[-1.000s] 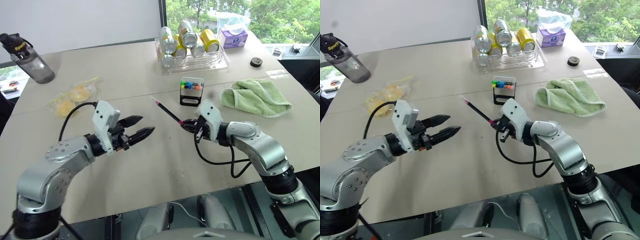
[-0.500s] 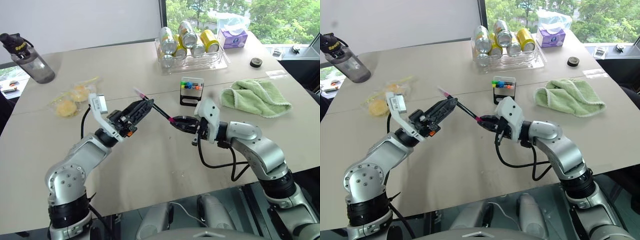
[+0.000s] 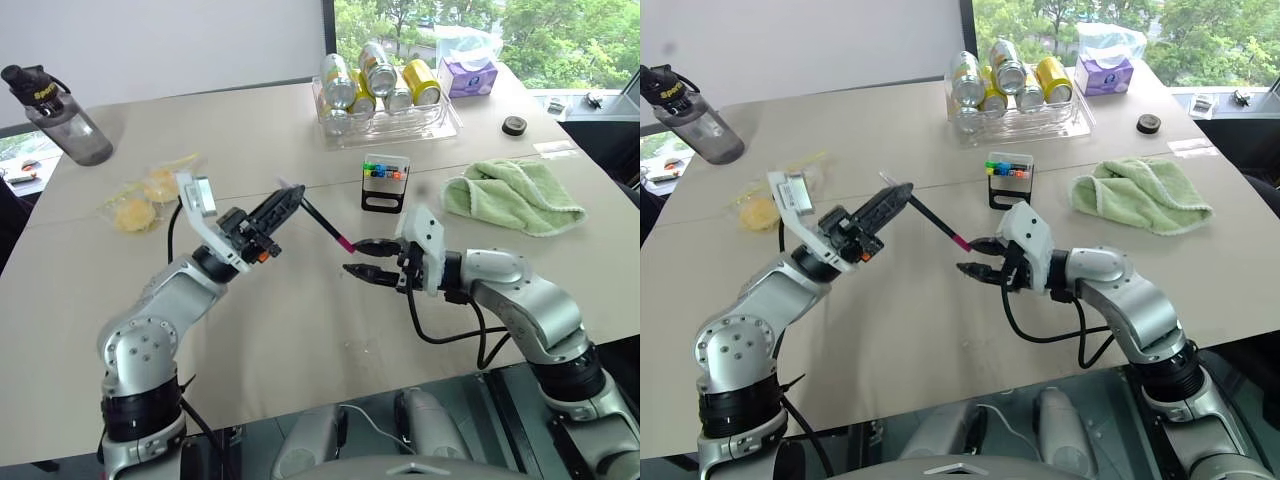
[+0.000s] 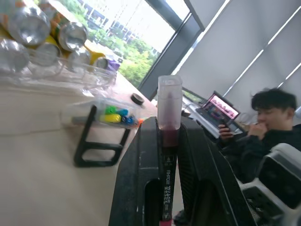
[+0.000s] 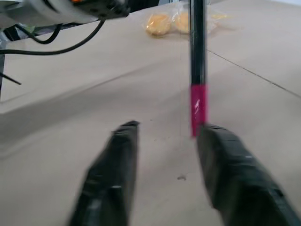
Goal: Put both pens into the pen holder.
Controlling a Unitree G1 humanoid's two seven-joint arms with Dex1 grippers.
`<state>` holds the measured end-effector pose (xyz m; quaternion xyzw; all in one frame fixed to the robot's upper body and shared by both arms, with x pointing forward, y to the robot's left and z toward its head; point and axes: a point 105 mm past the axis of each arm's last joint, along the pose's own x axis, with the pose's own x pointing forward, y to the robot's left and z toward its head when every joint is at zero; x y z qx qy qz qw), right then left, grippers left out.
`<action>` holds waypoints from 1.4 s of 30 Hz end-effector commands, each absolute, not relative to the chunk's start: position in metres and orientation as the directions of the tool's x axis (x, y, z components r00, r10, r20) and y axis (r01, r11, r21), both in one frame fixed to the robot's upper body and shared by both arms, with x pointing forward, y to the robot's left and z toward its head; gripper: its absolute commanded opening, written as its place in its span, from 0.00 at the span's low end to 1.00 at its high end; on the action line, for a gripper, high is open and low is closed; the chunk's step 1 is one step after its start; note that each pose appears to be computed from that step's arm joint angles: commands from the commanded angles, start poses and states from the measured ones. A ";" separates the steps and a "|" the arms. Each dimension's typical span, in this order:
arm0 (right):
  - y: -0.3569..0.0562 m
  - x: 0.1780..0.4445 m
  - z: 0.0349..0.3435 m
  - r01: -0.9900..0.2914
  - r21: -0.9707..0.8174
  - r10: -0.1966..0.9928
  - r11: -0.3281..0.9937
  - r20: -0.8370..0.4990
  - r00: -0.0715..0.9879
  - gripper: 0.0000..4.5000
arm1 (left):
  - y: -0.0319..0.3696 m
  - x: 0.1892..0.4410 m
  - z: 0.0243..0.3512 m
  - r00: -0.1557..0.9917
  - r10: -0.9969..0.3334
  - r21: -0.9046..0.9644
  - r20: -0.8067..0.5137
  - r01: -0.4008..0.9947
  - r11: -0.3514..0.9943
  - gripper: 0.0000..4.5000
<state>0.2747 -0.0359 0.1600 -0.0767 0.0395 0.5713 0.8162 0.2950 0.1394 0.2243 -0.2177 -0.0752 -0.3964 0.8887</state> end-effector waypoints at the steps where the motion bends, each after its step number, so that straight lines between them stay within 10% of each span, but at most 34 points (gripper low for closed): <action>1: -0.063 0.270 0.174 -0.917 -0.074 0.913 0.392 -0.092 0.398 0.64 | 0.121 0.294 0.238 0.599 -0.743 -0.101 0.300 0.794 0.599 0.00; 16: -0.171 0.245 0.221 -0.701 -0.171 0.721 0.692 0.120 0.683 0.64 | 0.040 0.301 0.266 0.257 -0.924 0.742 0.284 0.552 0.381 0.00; 42: -0.187 0.220 0.223 -0.625 -0.217 0.644 0.750 0.023 0.765 0.64 | 0.017 0.333 0.235 0.275 -0.878 0.834 0.391 0.296 0.465 0.00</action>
